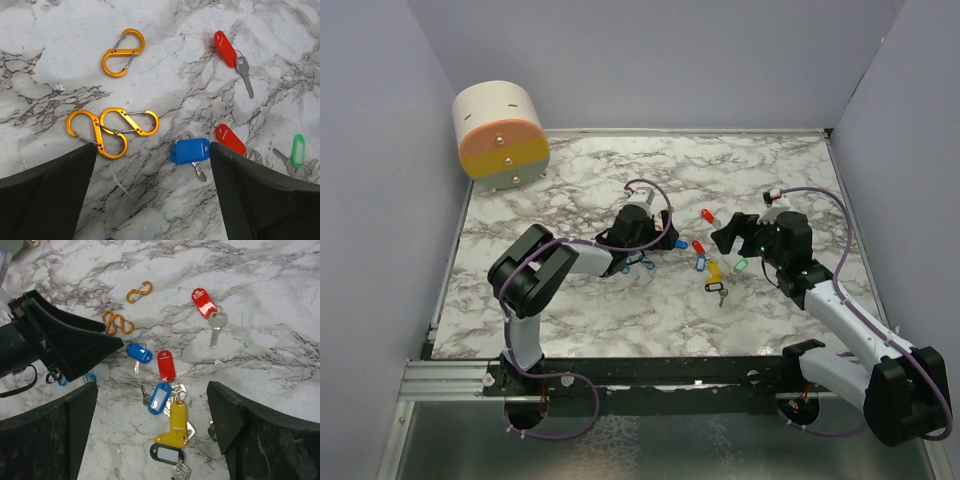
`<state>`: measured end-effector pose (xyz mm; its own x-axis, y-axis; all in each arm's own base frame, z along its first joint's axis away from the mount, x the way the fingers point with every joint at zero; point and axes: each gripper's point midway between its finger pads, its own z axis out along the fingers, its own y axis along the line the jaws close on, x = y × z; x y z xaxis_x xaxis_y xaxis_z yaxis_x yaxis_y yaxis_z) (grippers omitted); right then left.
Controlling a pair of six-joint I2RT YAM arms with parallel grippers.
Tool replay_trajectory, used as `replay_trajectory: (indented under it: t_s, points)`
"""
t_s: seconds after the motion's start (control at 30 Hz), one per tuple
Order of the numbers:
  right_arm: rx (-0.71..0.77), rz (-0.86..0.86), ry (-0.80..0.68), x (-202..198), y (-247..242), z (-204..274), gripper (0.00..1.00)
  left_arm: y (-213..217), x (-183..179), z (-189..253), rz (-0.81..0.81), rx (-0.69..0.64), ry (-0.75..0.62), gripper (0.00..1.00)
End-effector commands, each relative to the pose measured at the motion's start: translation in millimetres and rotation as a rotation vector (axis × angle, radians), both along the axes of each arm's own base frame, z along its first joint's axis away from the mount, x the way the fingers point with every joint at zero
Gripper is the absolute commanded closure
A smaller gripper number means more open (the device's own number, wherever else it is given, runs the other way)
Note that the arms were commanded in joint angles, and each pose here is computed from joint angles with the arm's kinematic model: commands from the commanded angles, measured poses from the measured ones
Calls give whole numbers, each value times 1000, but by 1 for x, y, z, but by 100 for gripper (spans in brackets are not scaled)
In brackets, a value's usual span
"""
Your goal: Put the keys on the keyring
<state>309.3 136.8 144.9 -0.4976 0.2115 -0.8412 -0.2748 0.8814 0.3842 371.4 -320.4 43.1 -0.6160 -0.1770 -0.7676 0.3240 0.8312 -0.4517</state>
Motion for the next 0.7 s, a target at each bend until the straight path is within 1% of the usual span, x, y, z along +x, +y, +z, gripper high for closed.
replay_trajectory:
  t_s: [0.0,0.17,0.33,0.53,0.67]
  points:
    - [-1,10,-28,3,3,5,8,14,4,-23,2,43,67,1]
    - [-1,10,-30,4,3,6,8,22,19,-13,20,32,43,1]
    - [-1,10,-30,3,2,7,8,43,22,-1,69,44,16,1]
    - [3,13,-31,2,3,8,8,80,11,2,138,77,22,1]
    - [4,16,-34,2,4,8,8,98,-1,25,168,99,-28,1]
